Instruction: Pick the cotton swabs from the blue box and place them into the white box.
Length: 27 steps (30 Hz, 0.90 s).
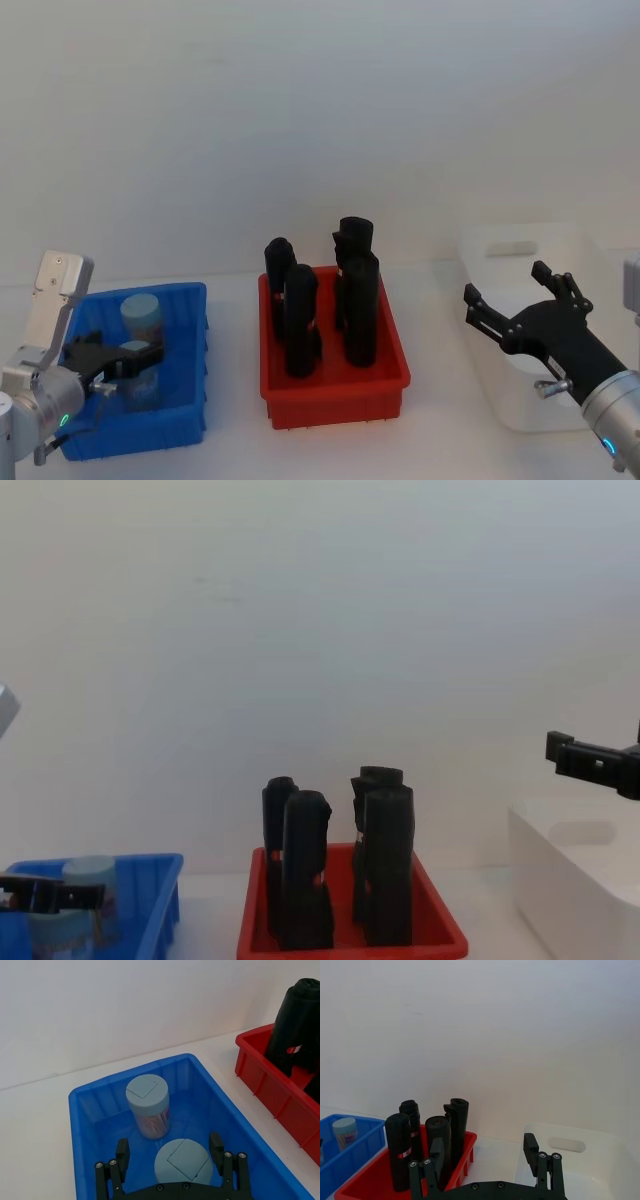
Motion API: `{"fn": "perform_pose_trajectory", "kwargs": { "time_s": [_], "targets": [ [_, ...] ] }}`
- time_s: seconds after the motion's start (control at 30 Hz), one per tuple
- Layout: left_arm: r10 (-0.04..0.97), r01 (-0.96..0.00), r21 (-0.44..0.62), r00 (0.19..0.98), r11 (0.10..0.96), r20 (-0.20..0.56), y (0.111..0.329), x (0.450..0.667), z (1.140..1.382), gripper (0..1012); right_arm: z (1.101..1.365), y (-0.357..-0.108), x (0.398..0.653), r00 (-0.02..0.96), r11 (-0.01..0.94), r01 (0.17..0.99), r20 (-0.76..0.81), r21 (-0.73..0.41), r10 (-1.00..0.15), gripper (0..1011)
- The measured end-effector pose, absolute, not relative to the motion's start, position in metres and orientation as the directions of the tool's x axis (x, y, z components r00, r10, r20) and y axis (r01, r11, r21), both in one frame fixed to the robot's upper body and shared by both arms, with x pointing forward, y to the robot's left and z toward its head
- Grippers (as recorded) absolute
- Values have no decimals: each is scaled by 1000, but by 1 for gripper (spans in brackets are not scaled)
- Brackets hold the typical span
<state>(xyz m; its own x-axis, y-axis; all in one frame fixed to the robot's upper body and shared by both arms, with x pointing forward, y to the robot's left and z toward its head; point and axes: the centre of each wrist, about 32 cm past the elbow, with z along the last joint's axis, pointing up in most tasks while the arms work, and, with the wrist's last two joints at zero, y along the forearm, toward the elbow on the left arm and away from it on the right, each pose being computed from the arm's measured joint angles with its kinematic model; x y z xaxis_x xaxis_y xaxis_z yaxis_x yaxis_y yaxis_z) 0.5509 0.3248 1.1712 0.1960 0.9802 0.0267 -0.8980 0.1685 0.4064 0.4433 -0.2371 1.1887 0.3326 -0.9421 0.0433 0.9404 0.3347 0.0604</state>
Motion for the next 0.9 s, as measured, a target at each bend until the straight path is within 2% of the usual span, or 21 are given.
{"fn": "perform_pose_trajectory", "kwargs": {
  "time_s": [0.43,0.6,0.63,0.8,0.9],
  "targets": [
    [982,-890,422,191,173,1,330,551,1166,989,1189,-237,443,333,335,940,43,60,-942,1002],
    [981,-886,426,193,182,-19,331,551,1164,863,1189,-237,443,333,335,940,43,60,-942,1001],
    [981,-886,426,193,184,-22,331,551,1164,863,1189,-237,443,333,335,940,43,60,-942,1002],
    [980,-886,421,196,196,-44,332,550,1161,699,1189,-237,443,333,335,940,43,60,-942,1001],
    [979,-886,418,198,202,-53,333,549,1161,669,1189,-237,443,333,335,940,43,60,-942,1002]
  ]
}}
